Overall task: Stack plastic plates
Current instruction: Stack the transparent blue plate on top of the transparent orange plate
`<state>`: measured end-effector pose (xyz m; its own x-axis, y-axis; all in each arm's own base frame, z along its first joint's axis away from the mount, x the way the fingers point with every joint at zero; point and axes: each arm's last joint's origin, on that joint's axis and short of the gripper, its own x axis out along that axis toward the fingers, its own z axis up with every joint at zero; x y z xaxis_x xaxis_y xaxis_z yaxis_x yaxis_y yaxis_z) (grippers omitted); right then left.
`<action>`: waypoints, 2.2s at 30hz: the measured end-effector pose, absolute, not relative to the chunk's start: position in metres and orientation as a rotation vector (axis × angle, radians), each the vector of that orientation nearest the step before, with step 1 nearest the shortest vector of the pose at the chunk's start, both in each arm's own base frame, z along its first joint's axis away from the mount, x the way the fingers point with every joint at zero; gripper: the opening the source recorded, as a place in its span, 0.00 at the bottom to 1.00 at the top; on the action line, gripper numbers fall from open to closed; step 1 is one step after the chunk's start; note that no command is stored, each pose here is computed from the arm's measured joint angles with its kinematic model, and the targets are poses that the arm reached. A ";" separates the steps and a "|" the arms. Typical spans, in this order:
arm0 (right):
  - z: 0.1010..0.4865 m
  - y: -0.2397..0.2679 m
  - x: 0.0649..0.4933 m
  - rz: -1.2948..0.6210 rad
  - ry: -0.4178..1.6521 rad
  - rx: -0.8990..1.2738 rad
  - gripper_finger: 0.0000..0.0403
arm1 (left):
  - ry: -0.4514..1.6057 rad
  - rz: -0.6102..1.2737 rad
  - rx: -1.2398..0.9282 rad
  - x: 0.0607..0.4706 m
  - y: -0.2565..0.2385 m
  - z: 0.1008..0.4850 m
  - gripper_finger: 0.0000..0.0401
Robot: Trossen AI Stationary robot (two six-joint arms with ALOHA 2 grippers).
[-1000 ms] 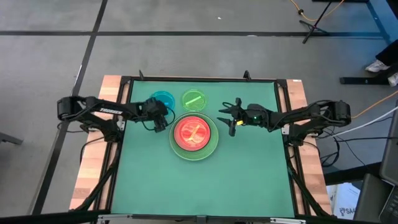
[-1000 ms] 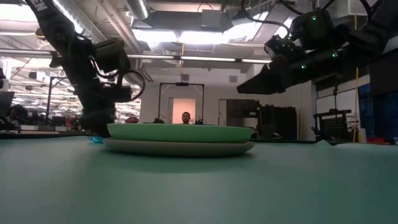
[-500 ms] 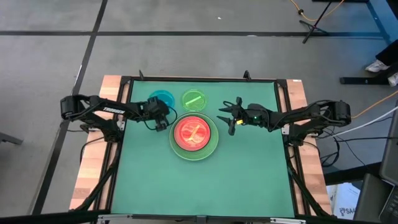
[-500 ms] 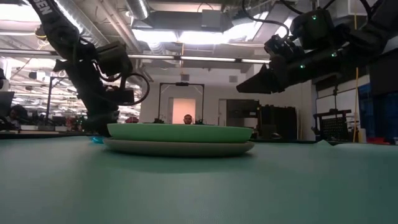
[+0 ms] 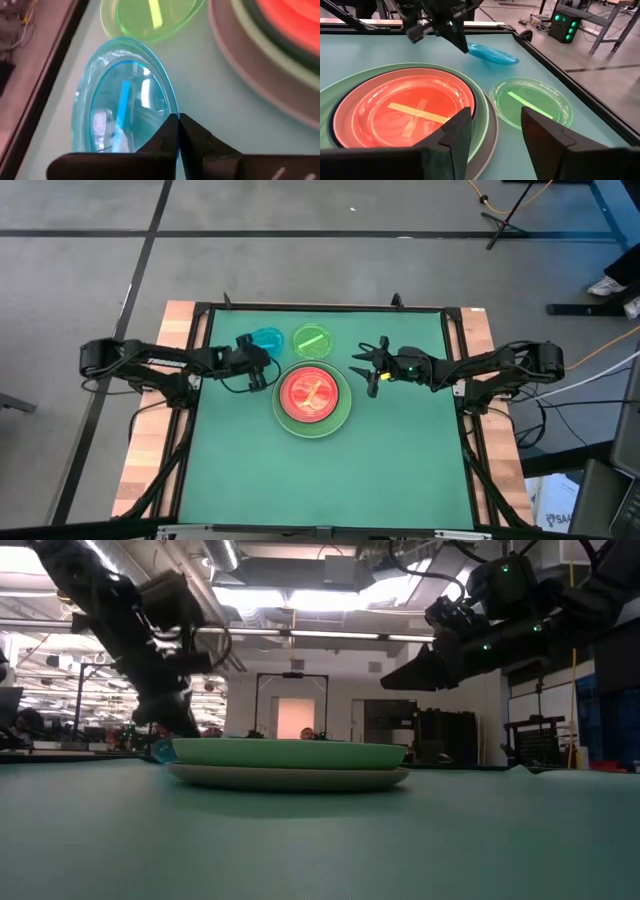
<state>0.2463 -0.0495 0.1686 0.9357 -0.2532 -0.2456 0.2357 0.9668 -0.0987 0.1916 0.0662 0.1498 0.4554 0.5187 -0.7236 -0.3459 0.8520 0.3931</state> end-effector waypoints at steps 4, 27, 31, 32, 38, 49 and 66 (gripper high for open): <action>0.169 -0.050 0.246 -0.250 0.256 -0.068 0.41 | 0.878 0.506 0.215 0.192 0.057 0.162 0.00; 0.169 -0.050 0.247 -0.250 0.256 -0.068 0.41 | 0.461 0.113 0.301 0.210 -0.005 0.200 0.00; 0.169 -0.050 0.247 -0.250 0.255 -0.068 0.41 | 0.409 0.024 0.290 0.212 -0.012 0.204 0.00; 0.169 -0.050 0.247 -0.250 0.254 -0.068 0.41 | 0.397 -0.001 0.286 0.212 -0.014 0.205 0.00; 0.170 -0.050 0.247 -0.251 0.249 -0.068 0.41 | 0.359 -0.080 0.273 0.213 -0.020 0.207 0.00; 0.170 -0.050 0.247 -0.250 0.247 -0.068 0.41 | 0.373 -0.113 0.266 0.225 -0.022 0.195 0.00; 0.170 -0.050 0.247 -0.250 0.248 -0.068 0.41 | 0.478 -0.109 0.245 0.239 -0.020 0.167 0.00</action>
